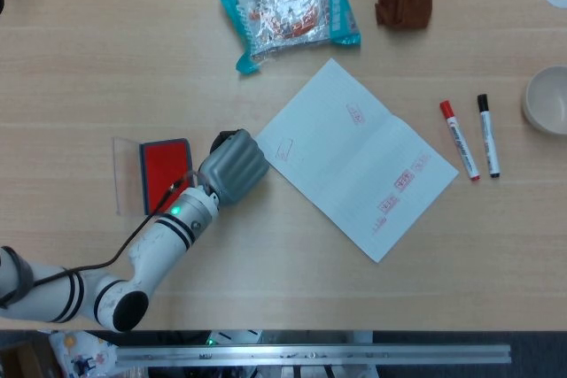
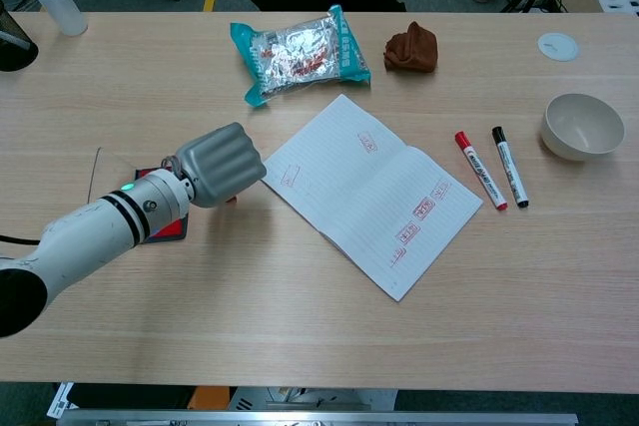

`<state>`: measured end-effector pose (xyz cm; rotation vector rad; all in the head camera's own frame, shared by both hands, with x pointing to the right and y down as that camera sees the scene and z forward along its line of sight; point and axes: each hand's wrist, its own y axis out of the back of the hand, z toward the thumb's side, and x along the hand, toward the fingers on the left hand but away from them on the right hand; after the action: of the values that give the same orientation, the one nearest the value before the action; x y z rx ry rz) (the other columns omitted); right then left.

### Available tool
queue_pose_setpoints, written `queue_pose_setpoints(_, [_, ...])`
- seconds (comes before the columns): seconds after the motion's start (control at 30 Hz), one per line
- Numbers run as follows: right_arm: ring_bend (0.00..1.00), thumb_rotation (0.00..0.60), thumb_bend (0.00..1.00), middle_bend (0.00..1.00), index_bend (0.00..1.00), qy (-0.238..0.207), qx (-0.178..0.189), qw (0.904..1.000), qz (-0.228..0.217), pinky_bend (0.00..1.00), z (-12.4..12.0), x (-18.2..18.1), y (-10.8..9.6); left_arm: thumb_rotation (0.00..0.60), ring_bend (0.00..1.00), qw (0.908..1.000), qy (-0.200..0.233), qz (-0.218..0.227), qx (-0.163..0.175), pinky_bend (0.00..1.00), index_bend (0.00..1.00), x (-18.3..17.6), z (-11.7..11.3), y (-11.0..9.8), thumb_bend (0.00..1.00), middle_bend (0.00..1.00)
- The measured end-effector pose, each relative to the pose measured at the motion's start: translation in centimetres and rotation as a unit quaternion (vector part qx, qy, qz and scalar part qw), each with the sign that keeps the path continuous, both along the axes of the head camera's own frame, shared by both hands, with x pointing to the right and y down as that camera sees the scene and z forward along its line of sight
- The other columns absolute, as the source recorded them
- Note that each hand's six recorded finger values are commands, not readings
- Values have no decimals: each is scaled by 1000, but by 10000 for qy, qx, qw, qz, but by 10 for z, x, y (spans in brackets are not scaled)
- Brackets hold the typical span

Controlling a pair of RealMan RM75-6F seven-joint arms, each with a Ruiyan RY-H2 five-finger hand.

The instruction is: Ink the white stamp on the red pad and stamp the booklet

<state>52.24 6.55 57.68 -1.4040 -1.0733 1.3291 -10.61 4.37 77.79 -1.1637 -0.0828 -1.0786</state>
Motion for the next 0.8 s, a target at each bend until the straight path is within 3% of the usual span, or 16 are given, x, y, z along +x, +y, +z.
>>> queue_pose_setpoints(0.23, [288,600,200,359,238,1,20,10000,10,303,-1,0,1,600,1000,10000,-13,12,1,1000,497,-1,-4,-4,271,1000])
queue_pose_setpoints(0.57, [288,600,200,359,238,7,85,10000,-19,303,-6,-2,-2,600,1000,9998,144,-145,12,1000,370,-6,-22,-9,272,999])
queue_pose_setpoints(0.8, [288,600,200,359,238,60,144,9998,-112,303,-12,-6,-6,600,965,9971,524,-544,-92,1000,295,-21,-51,-20,271,874])
